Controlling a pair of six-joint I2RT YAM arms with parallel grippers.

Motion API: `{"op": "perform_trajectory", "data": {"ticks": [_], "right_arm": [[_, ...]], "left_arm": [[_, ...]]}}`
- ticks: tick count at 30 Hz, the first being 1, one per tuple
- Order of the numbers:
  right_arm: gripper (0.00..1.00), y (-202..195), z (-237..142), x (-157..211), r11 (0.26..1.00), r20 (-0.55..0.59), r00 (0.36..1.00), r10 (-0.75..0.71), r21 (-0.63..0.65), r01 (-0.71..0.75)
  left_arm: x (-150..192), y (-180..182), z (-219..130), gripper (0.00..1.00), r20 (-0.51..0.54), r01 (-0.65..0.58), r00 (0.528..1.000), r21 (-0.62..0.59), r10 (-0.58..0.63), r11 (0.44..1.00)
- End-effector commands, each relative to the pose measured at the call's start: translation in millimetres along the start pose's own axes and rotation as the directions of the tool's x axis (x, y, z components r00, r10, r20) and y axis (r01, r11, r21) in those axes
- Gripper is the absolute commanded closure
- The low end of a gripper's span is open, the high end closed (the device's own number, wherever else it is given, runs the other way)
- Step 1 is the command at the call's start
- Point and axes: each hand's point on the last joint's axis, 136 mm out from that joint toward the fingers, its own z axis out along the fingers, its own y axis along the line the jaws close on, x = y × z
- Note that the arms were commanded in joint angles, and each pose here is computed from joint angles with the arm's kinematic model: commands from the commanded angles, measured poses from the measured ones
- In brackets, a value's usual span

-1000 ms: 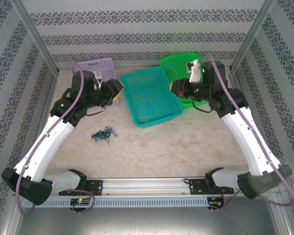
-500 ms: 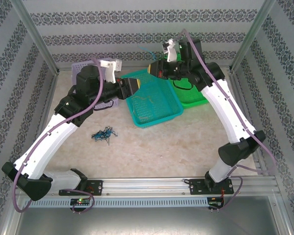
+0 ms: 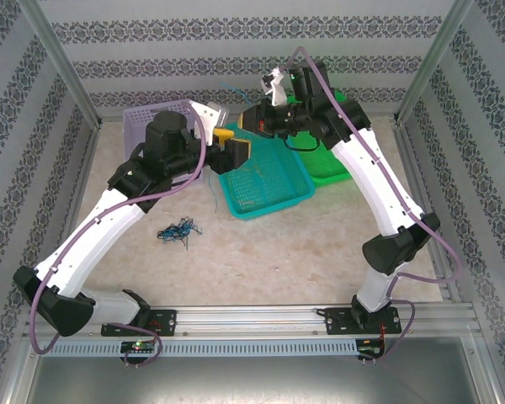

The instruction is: Untangle the cables

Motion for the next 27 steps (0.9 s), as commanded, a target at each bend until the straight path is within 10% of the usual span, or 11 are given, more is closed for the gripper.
{"op": "perform_trajectory", "data": {"ticks": [1,10,19,23,27], "right_arm": [[1.00,16,3,5,0.998,-0.031,0.999,0.029,-0.052,-0.031],[1.00,28,5,6,0.994,-0.039,0.998,0.055,-0.087,-0.058],[1.00,27,5,5,0.994,-0.029,0.997,0.068,-0.083,-0.070],[0.66,24,-5,-3,0.996,0.013,0.998,0.054,-0.068,-0.053],[0.54,23,-31,-17,0.999,0.114,0.993,0.027,-0.050,-0.022]], "left_arm": [[-6,-7,6,0.38,0.038,-0.065,0.997,0.023,0.064,0.998],[-8,-4,15,0.49,0.040,-0.065,0.997,0.006,0.065,0.998],[-12,0,9,1.00,0.056,-0.011,0.998,-0.030,0.013,1.000],[-6,13,4,1.00,0.025,0.048,0.999,-0.091,-0.046,0.995],[2,39,0,1.00,-0.034,0.123,0.991,-0.176,-0.131,0.977]]}}
